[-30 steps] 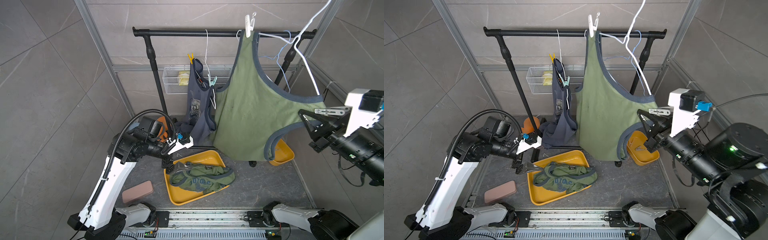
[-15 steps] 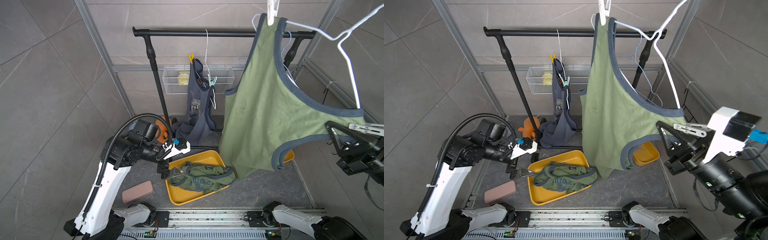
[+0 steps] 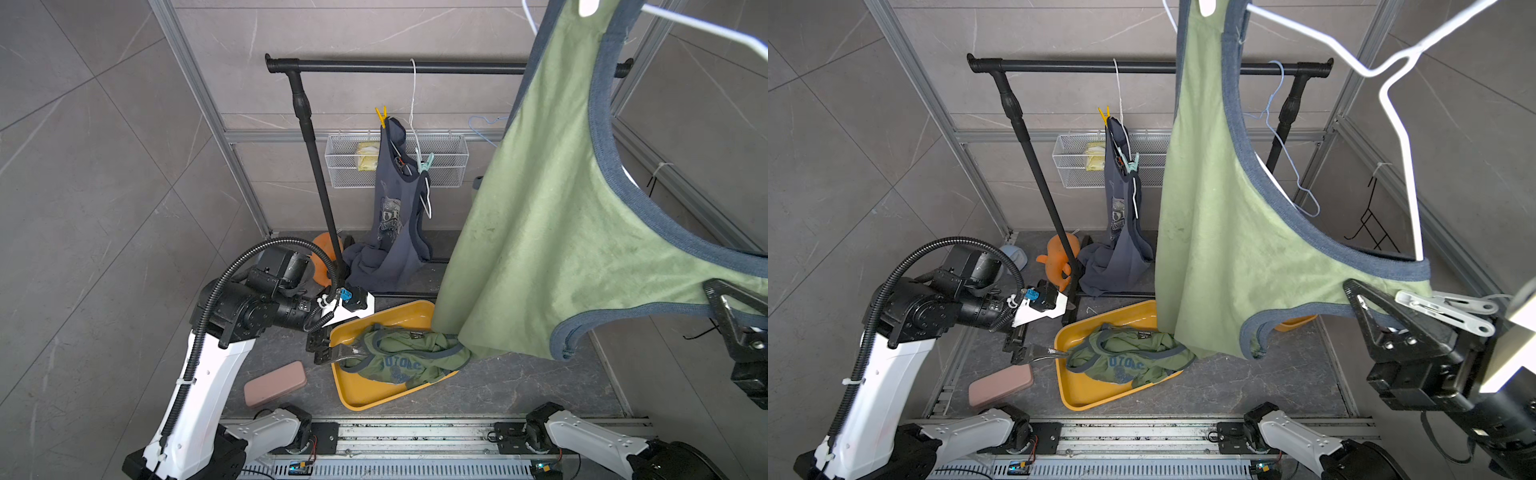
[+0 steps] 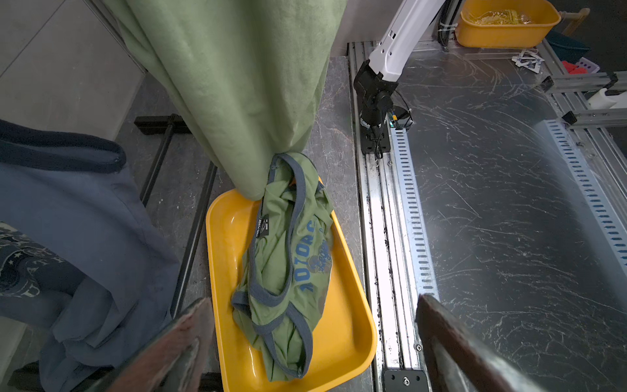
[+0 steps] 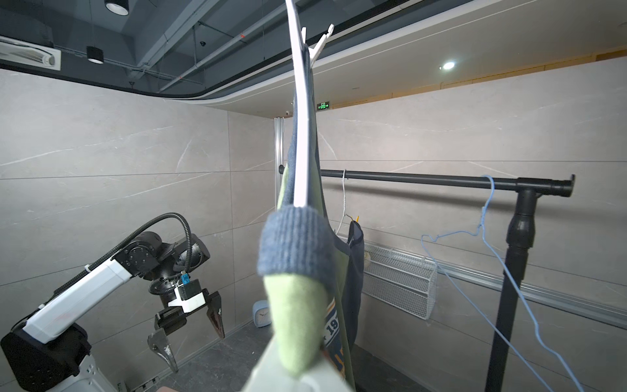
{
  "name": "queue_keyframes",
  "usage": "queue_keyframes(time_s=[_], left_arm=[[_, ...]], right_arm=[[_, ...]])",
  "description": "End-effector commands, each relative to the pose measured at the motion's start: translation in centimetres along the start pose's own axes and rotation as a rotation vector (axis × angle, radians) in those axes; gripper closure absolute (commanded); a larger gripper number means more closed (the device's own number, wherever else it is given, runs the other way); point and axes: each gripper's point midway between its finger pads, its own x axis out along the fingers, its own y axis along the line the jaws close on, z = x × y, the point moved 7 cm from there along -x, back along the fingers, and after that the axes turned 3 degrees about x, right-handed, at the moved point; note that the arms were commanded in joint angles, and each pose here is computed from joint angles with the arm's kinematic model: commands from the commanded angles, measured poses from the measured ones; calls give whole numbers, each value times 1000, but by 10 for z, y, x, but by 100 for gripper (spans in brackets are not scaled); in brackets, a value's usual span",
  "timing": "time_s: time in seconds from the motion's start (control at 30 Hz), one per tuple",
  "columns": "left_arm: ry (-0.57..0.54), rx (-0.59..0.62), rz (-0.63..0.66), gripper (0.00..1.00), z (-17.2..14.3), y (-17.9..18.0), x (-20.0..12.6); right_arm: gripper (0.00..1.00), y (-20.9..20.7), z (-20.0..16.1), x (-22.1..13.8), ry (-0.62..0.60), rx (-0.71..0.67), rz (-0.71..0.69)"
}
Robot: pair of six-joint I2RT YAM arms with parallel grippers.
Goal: Remove the clothespins securing tank tops to the hanger
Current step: Place the tank top into the storage box.
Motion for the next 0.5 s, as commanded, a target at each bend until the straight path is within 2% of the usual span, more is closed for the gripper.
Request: queue_keyframes(time_s=[0.0,0.47], left_arm=[[41,-51,-67,4,-12,-25,-6],[71,-44,-35,5,-21,-48,-15]], right_arm=[[100,9,19,3,-97,7,97],[100,16,32,32,-143,79,262]])
